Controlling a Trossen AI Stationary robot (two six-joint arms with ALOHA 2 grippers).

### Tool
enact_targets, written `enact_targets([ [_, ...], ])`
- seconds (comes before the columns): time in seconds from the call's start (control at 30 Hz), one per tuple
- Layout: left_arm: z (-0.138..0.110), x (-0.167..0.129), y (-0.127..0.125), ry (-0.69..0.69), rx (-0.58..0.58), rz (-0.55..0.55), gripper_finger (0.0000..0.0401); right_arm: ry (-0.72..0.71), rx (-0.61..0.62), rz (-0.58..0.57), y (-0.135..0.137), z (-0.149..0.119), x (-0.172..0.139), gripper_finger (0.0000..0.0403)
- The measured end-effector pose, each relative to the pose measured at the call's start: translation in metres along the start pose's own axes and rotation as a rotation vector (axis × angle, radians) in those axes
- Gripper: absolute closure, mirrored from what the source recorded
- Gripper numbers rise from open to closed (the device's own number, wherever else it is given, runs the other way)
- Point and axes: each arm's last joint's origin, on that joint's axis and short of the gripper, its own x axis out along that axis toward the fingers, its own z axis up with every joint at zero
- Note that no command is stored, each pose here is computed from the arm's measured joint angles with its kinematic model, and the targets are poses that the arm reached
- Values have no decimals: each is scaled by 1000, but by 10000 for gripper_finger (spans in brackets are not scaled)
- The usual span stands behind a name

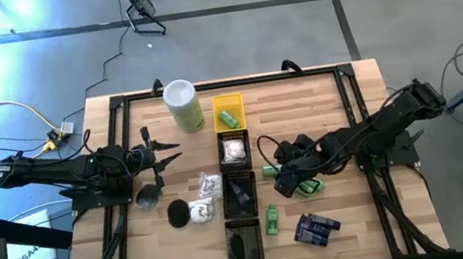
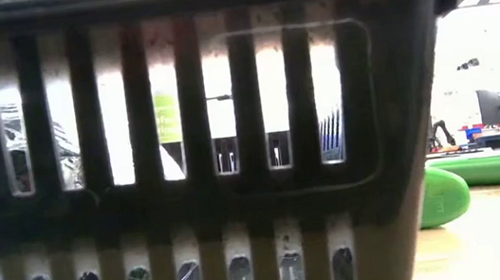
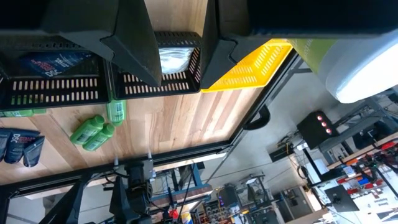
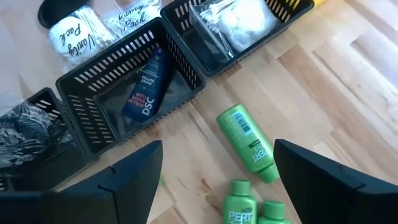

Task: Pick & Place Travel size toiletries
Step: Put the green bottle into the yellow basket

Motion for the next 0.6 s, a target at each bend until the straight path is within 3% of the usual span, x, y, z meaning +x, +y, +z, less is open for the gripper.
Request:
enact_targets([
  [0.6, 0, 0, 0, 0, 0, 0, 292, -28, 28, 12, 1, 3, 1, 104],
])
